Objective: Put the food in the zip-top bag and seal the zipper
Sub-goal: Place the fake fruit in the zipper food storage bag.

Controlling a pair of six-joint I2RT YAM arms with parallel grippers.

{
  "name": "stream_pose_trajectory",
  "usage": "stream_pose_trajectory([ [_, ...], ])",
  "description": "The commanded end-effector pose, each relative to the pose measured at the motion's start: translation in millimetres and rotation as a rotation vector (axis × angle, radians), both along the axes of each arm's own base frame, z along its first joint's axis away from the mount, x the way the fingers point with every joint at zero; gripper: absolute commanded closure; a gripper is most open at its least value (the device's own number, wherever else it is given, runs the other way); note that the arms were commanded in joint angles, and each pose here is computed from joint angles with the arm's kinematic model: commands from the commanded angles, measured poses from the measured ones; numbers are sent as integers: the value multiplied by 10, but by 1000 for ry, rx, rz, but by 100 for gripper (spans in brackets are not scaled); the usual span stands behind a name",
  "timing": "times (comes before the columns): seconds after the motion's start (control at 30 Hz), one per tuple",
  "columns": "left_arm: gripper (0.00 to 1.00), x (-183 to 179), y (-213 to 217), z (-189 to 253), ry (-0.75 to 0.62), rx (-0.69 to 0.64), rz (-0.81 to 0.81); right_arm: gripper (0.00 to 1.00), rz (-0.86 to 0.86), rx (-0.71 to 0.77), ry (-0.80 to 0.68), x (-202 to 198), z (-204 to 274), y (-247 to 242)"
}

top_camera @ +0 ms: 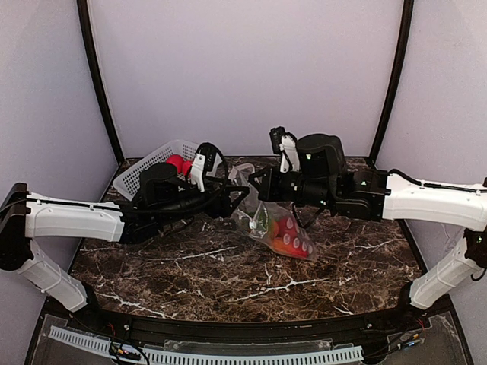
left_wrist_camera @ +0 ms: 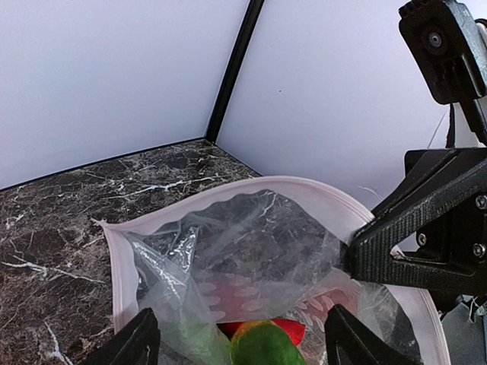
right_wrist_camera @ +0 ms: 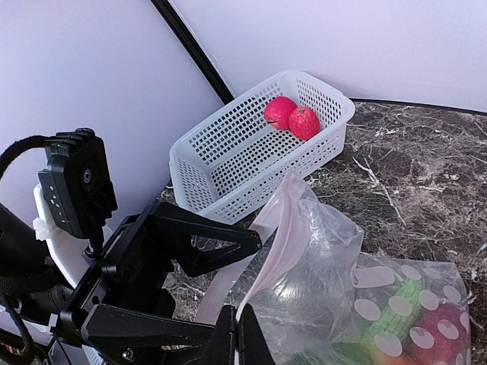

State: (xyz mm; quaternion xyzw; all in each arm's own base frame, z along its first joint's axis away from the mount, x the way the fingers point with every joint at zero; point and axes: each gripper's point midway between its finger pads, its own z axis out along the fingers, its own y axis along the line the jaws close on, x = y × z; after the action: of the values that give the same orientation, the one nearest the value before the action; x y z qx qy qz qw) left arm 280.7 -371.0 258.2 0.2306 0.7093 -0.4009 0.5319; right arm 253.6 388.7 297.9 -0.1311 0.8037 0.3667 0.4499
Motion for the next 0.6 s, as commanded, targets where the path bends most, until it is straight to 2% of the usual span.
stream_pose_trajectory([
  [0.0,25,-2,-26,66,-14,7,-3,100,-21,46,-25,48,132,-34],
  [0.37,25,-19,15,260,-50,-5,4,100,-28,40,-21,53,91,-58],
  [0.57,19,-55,138,647,-167,17,22,100,-36,36,-17,54,58,-79],
])
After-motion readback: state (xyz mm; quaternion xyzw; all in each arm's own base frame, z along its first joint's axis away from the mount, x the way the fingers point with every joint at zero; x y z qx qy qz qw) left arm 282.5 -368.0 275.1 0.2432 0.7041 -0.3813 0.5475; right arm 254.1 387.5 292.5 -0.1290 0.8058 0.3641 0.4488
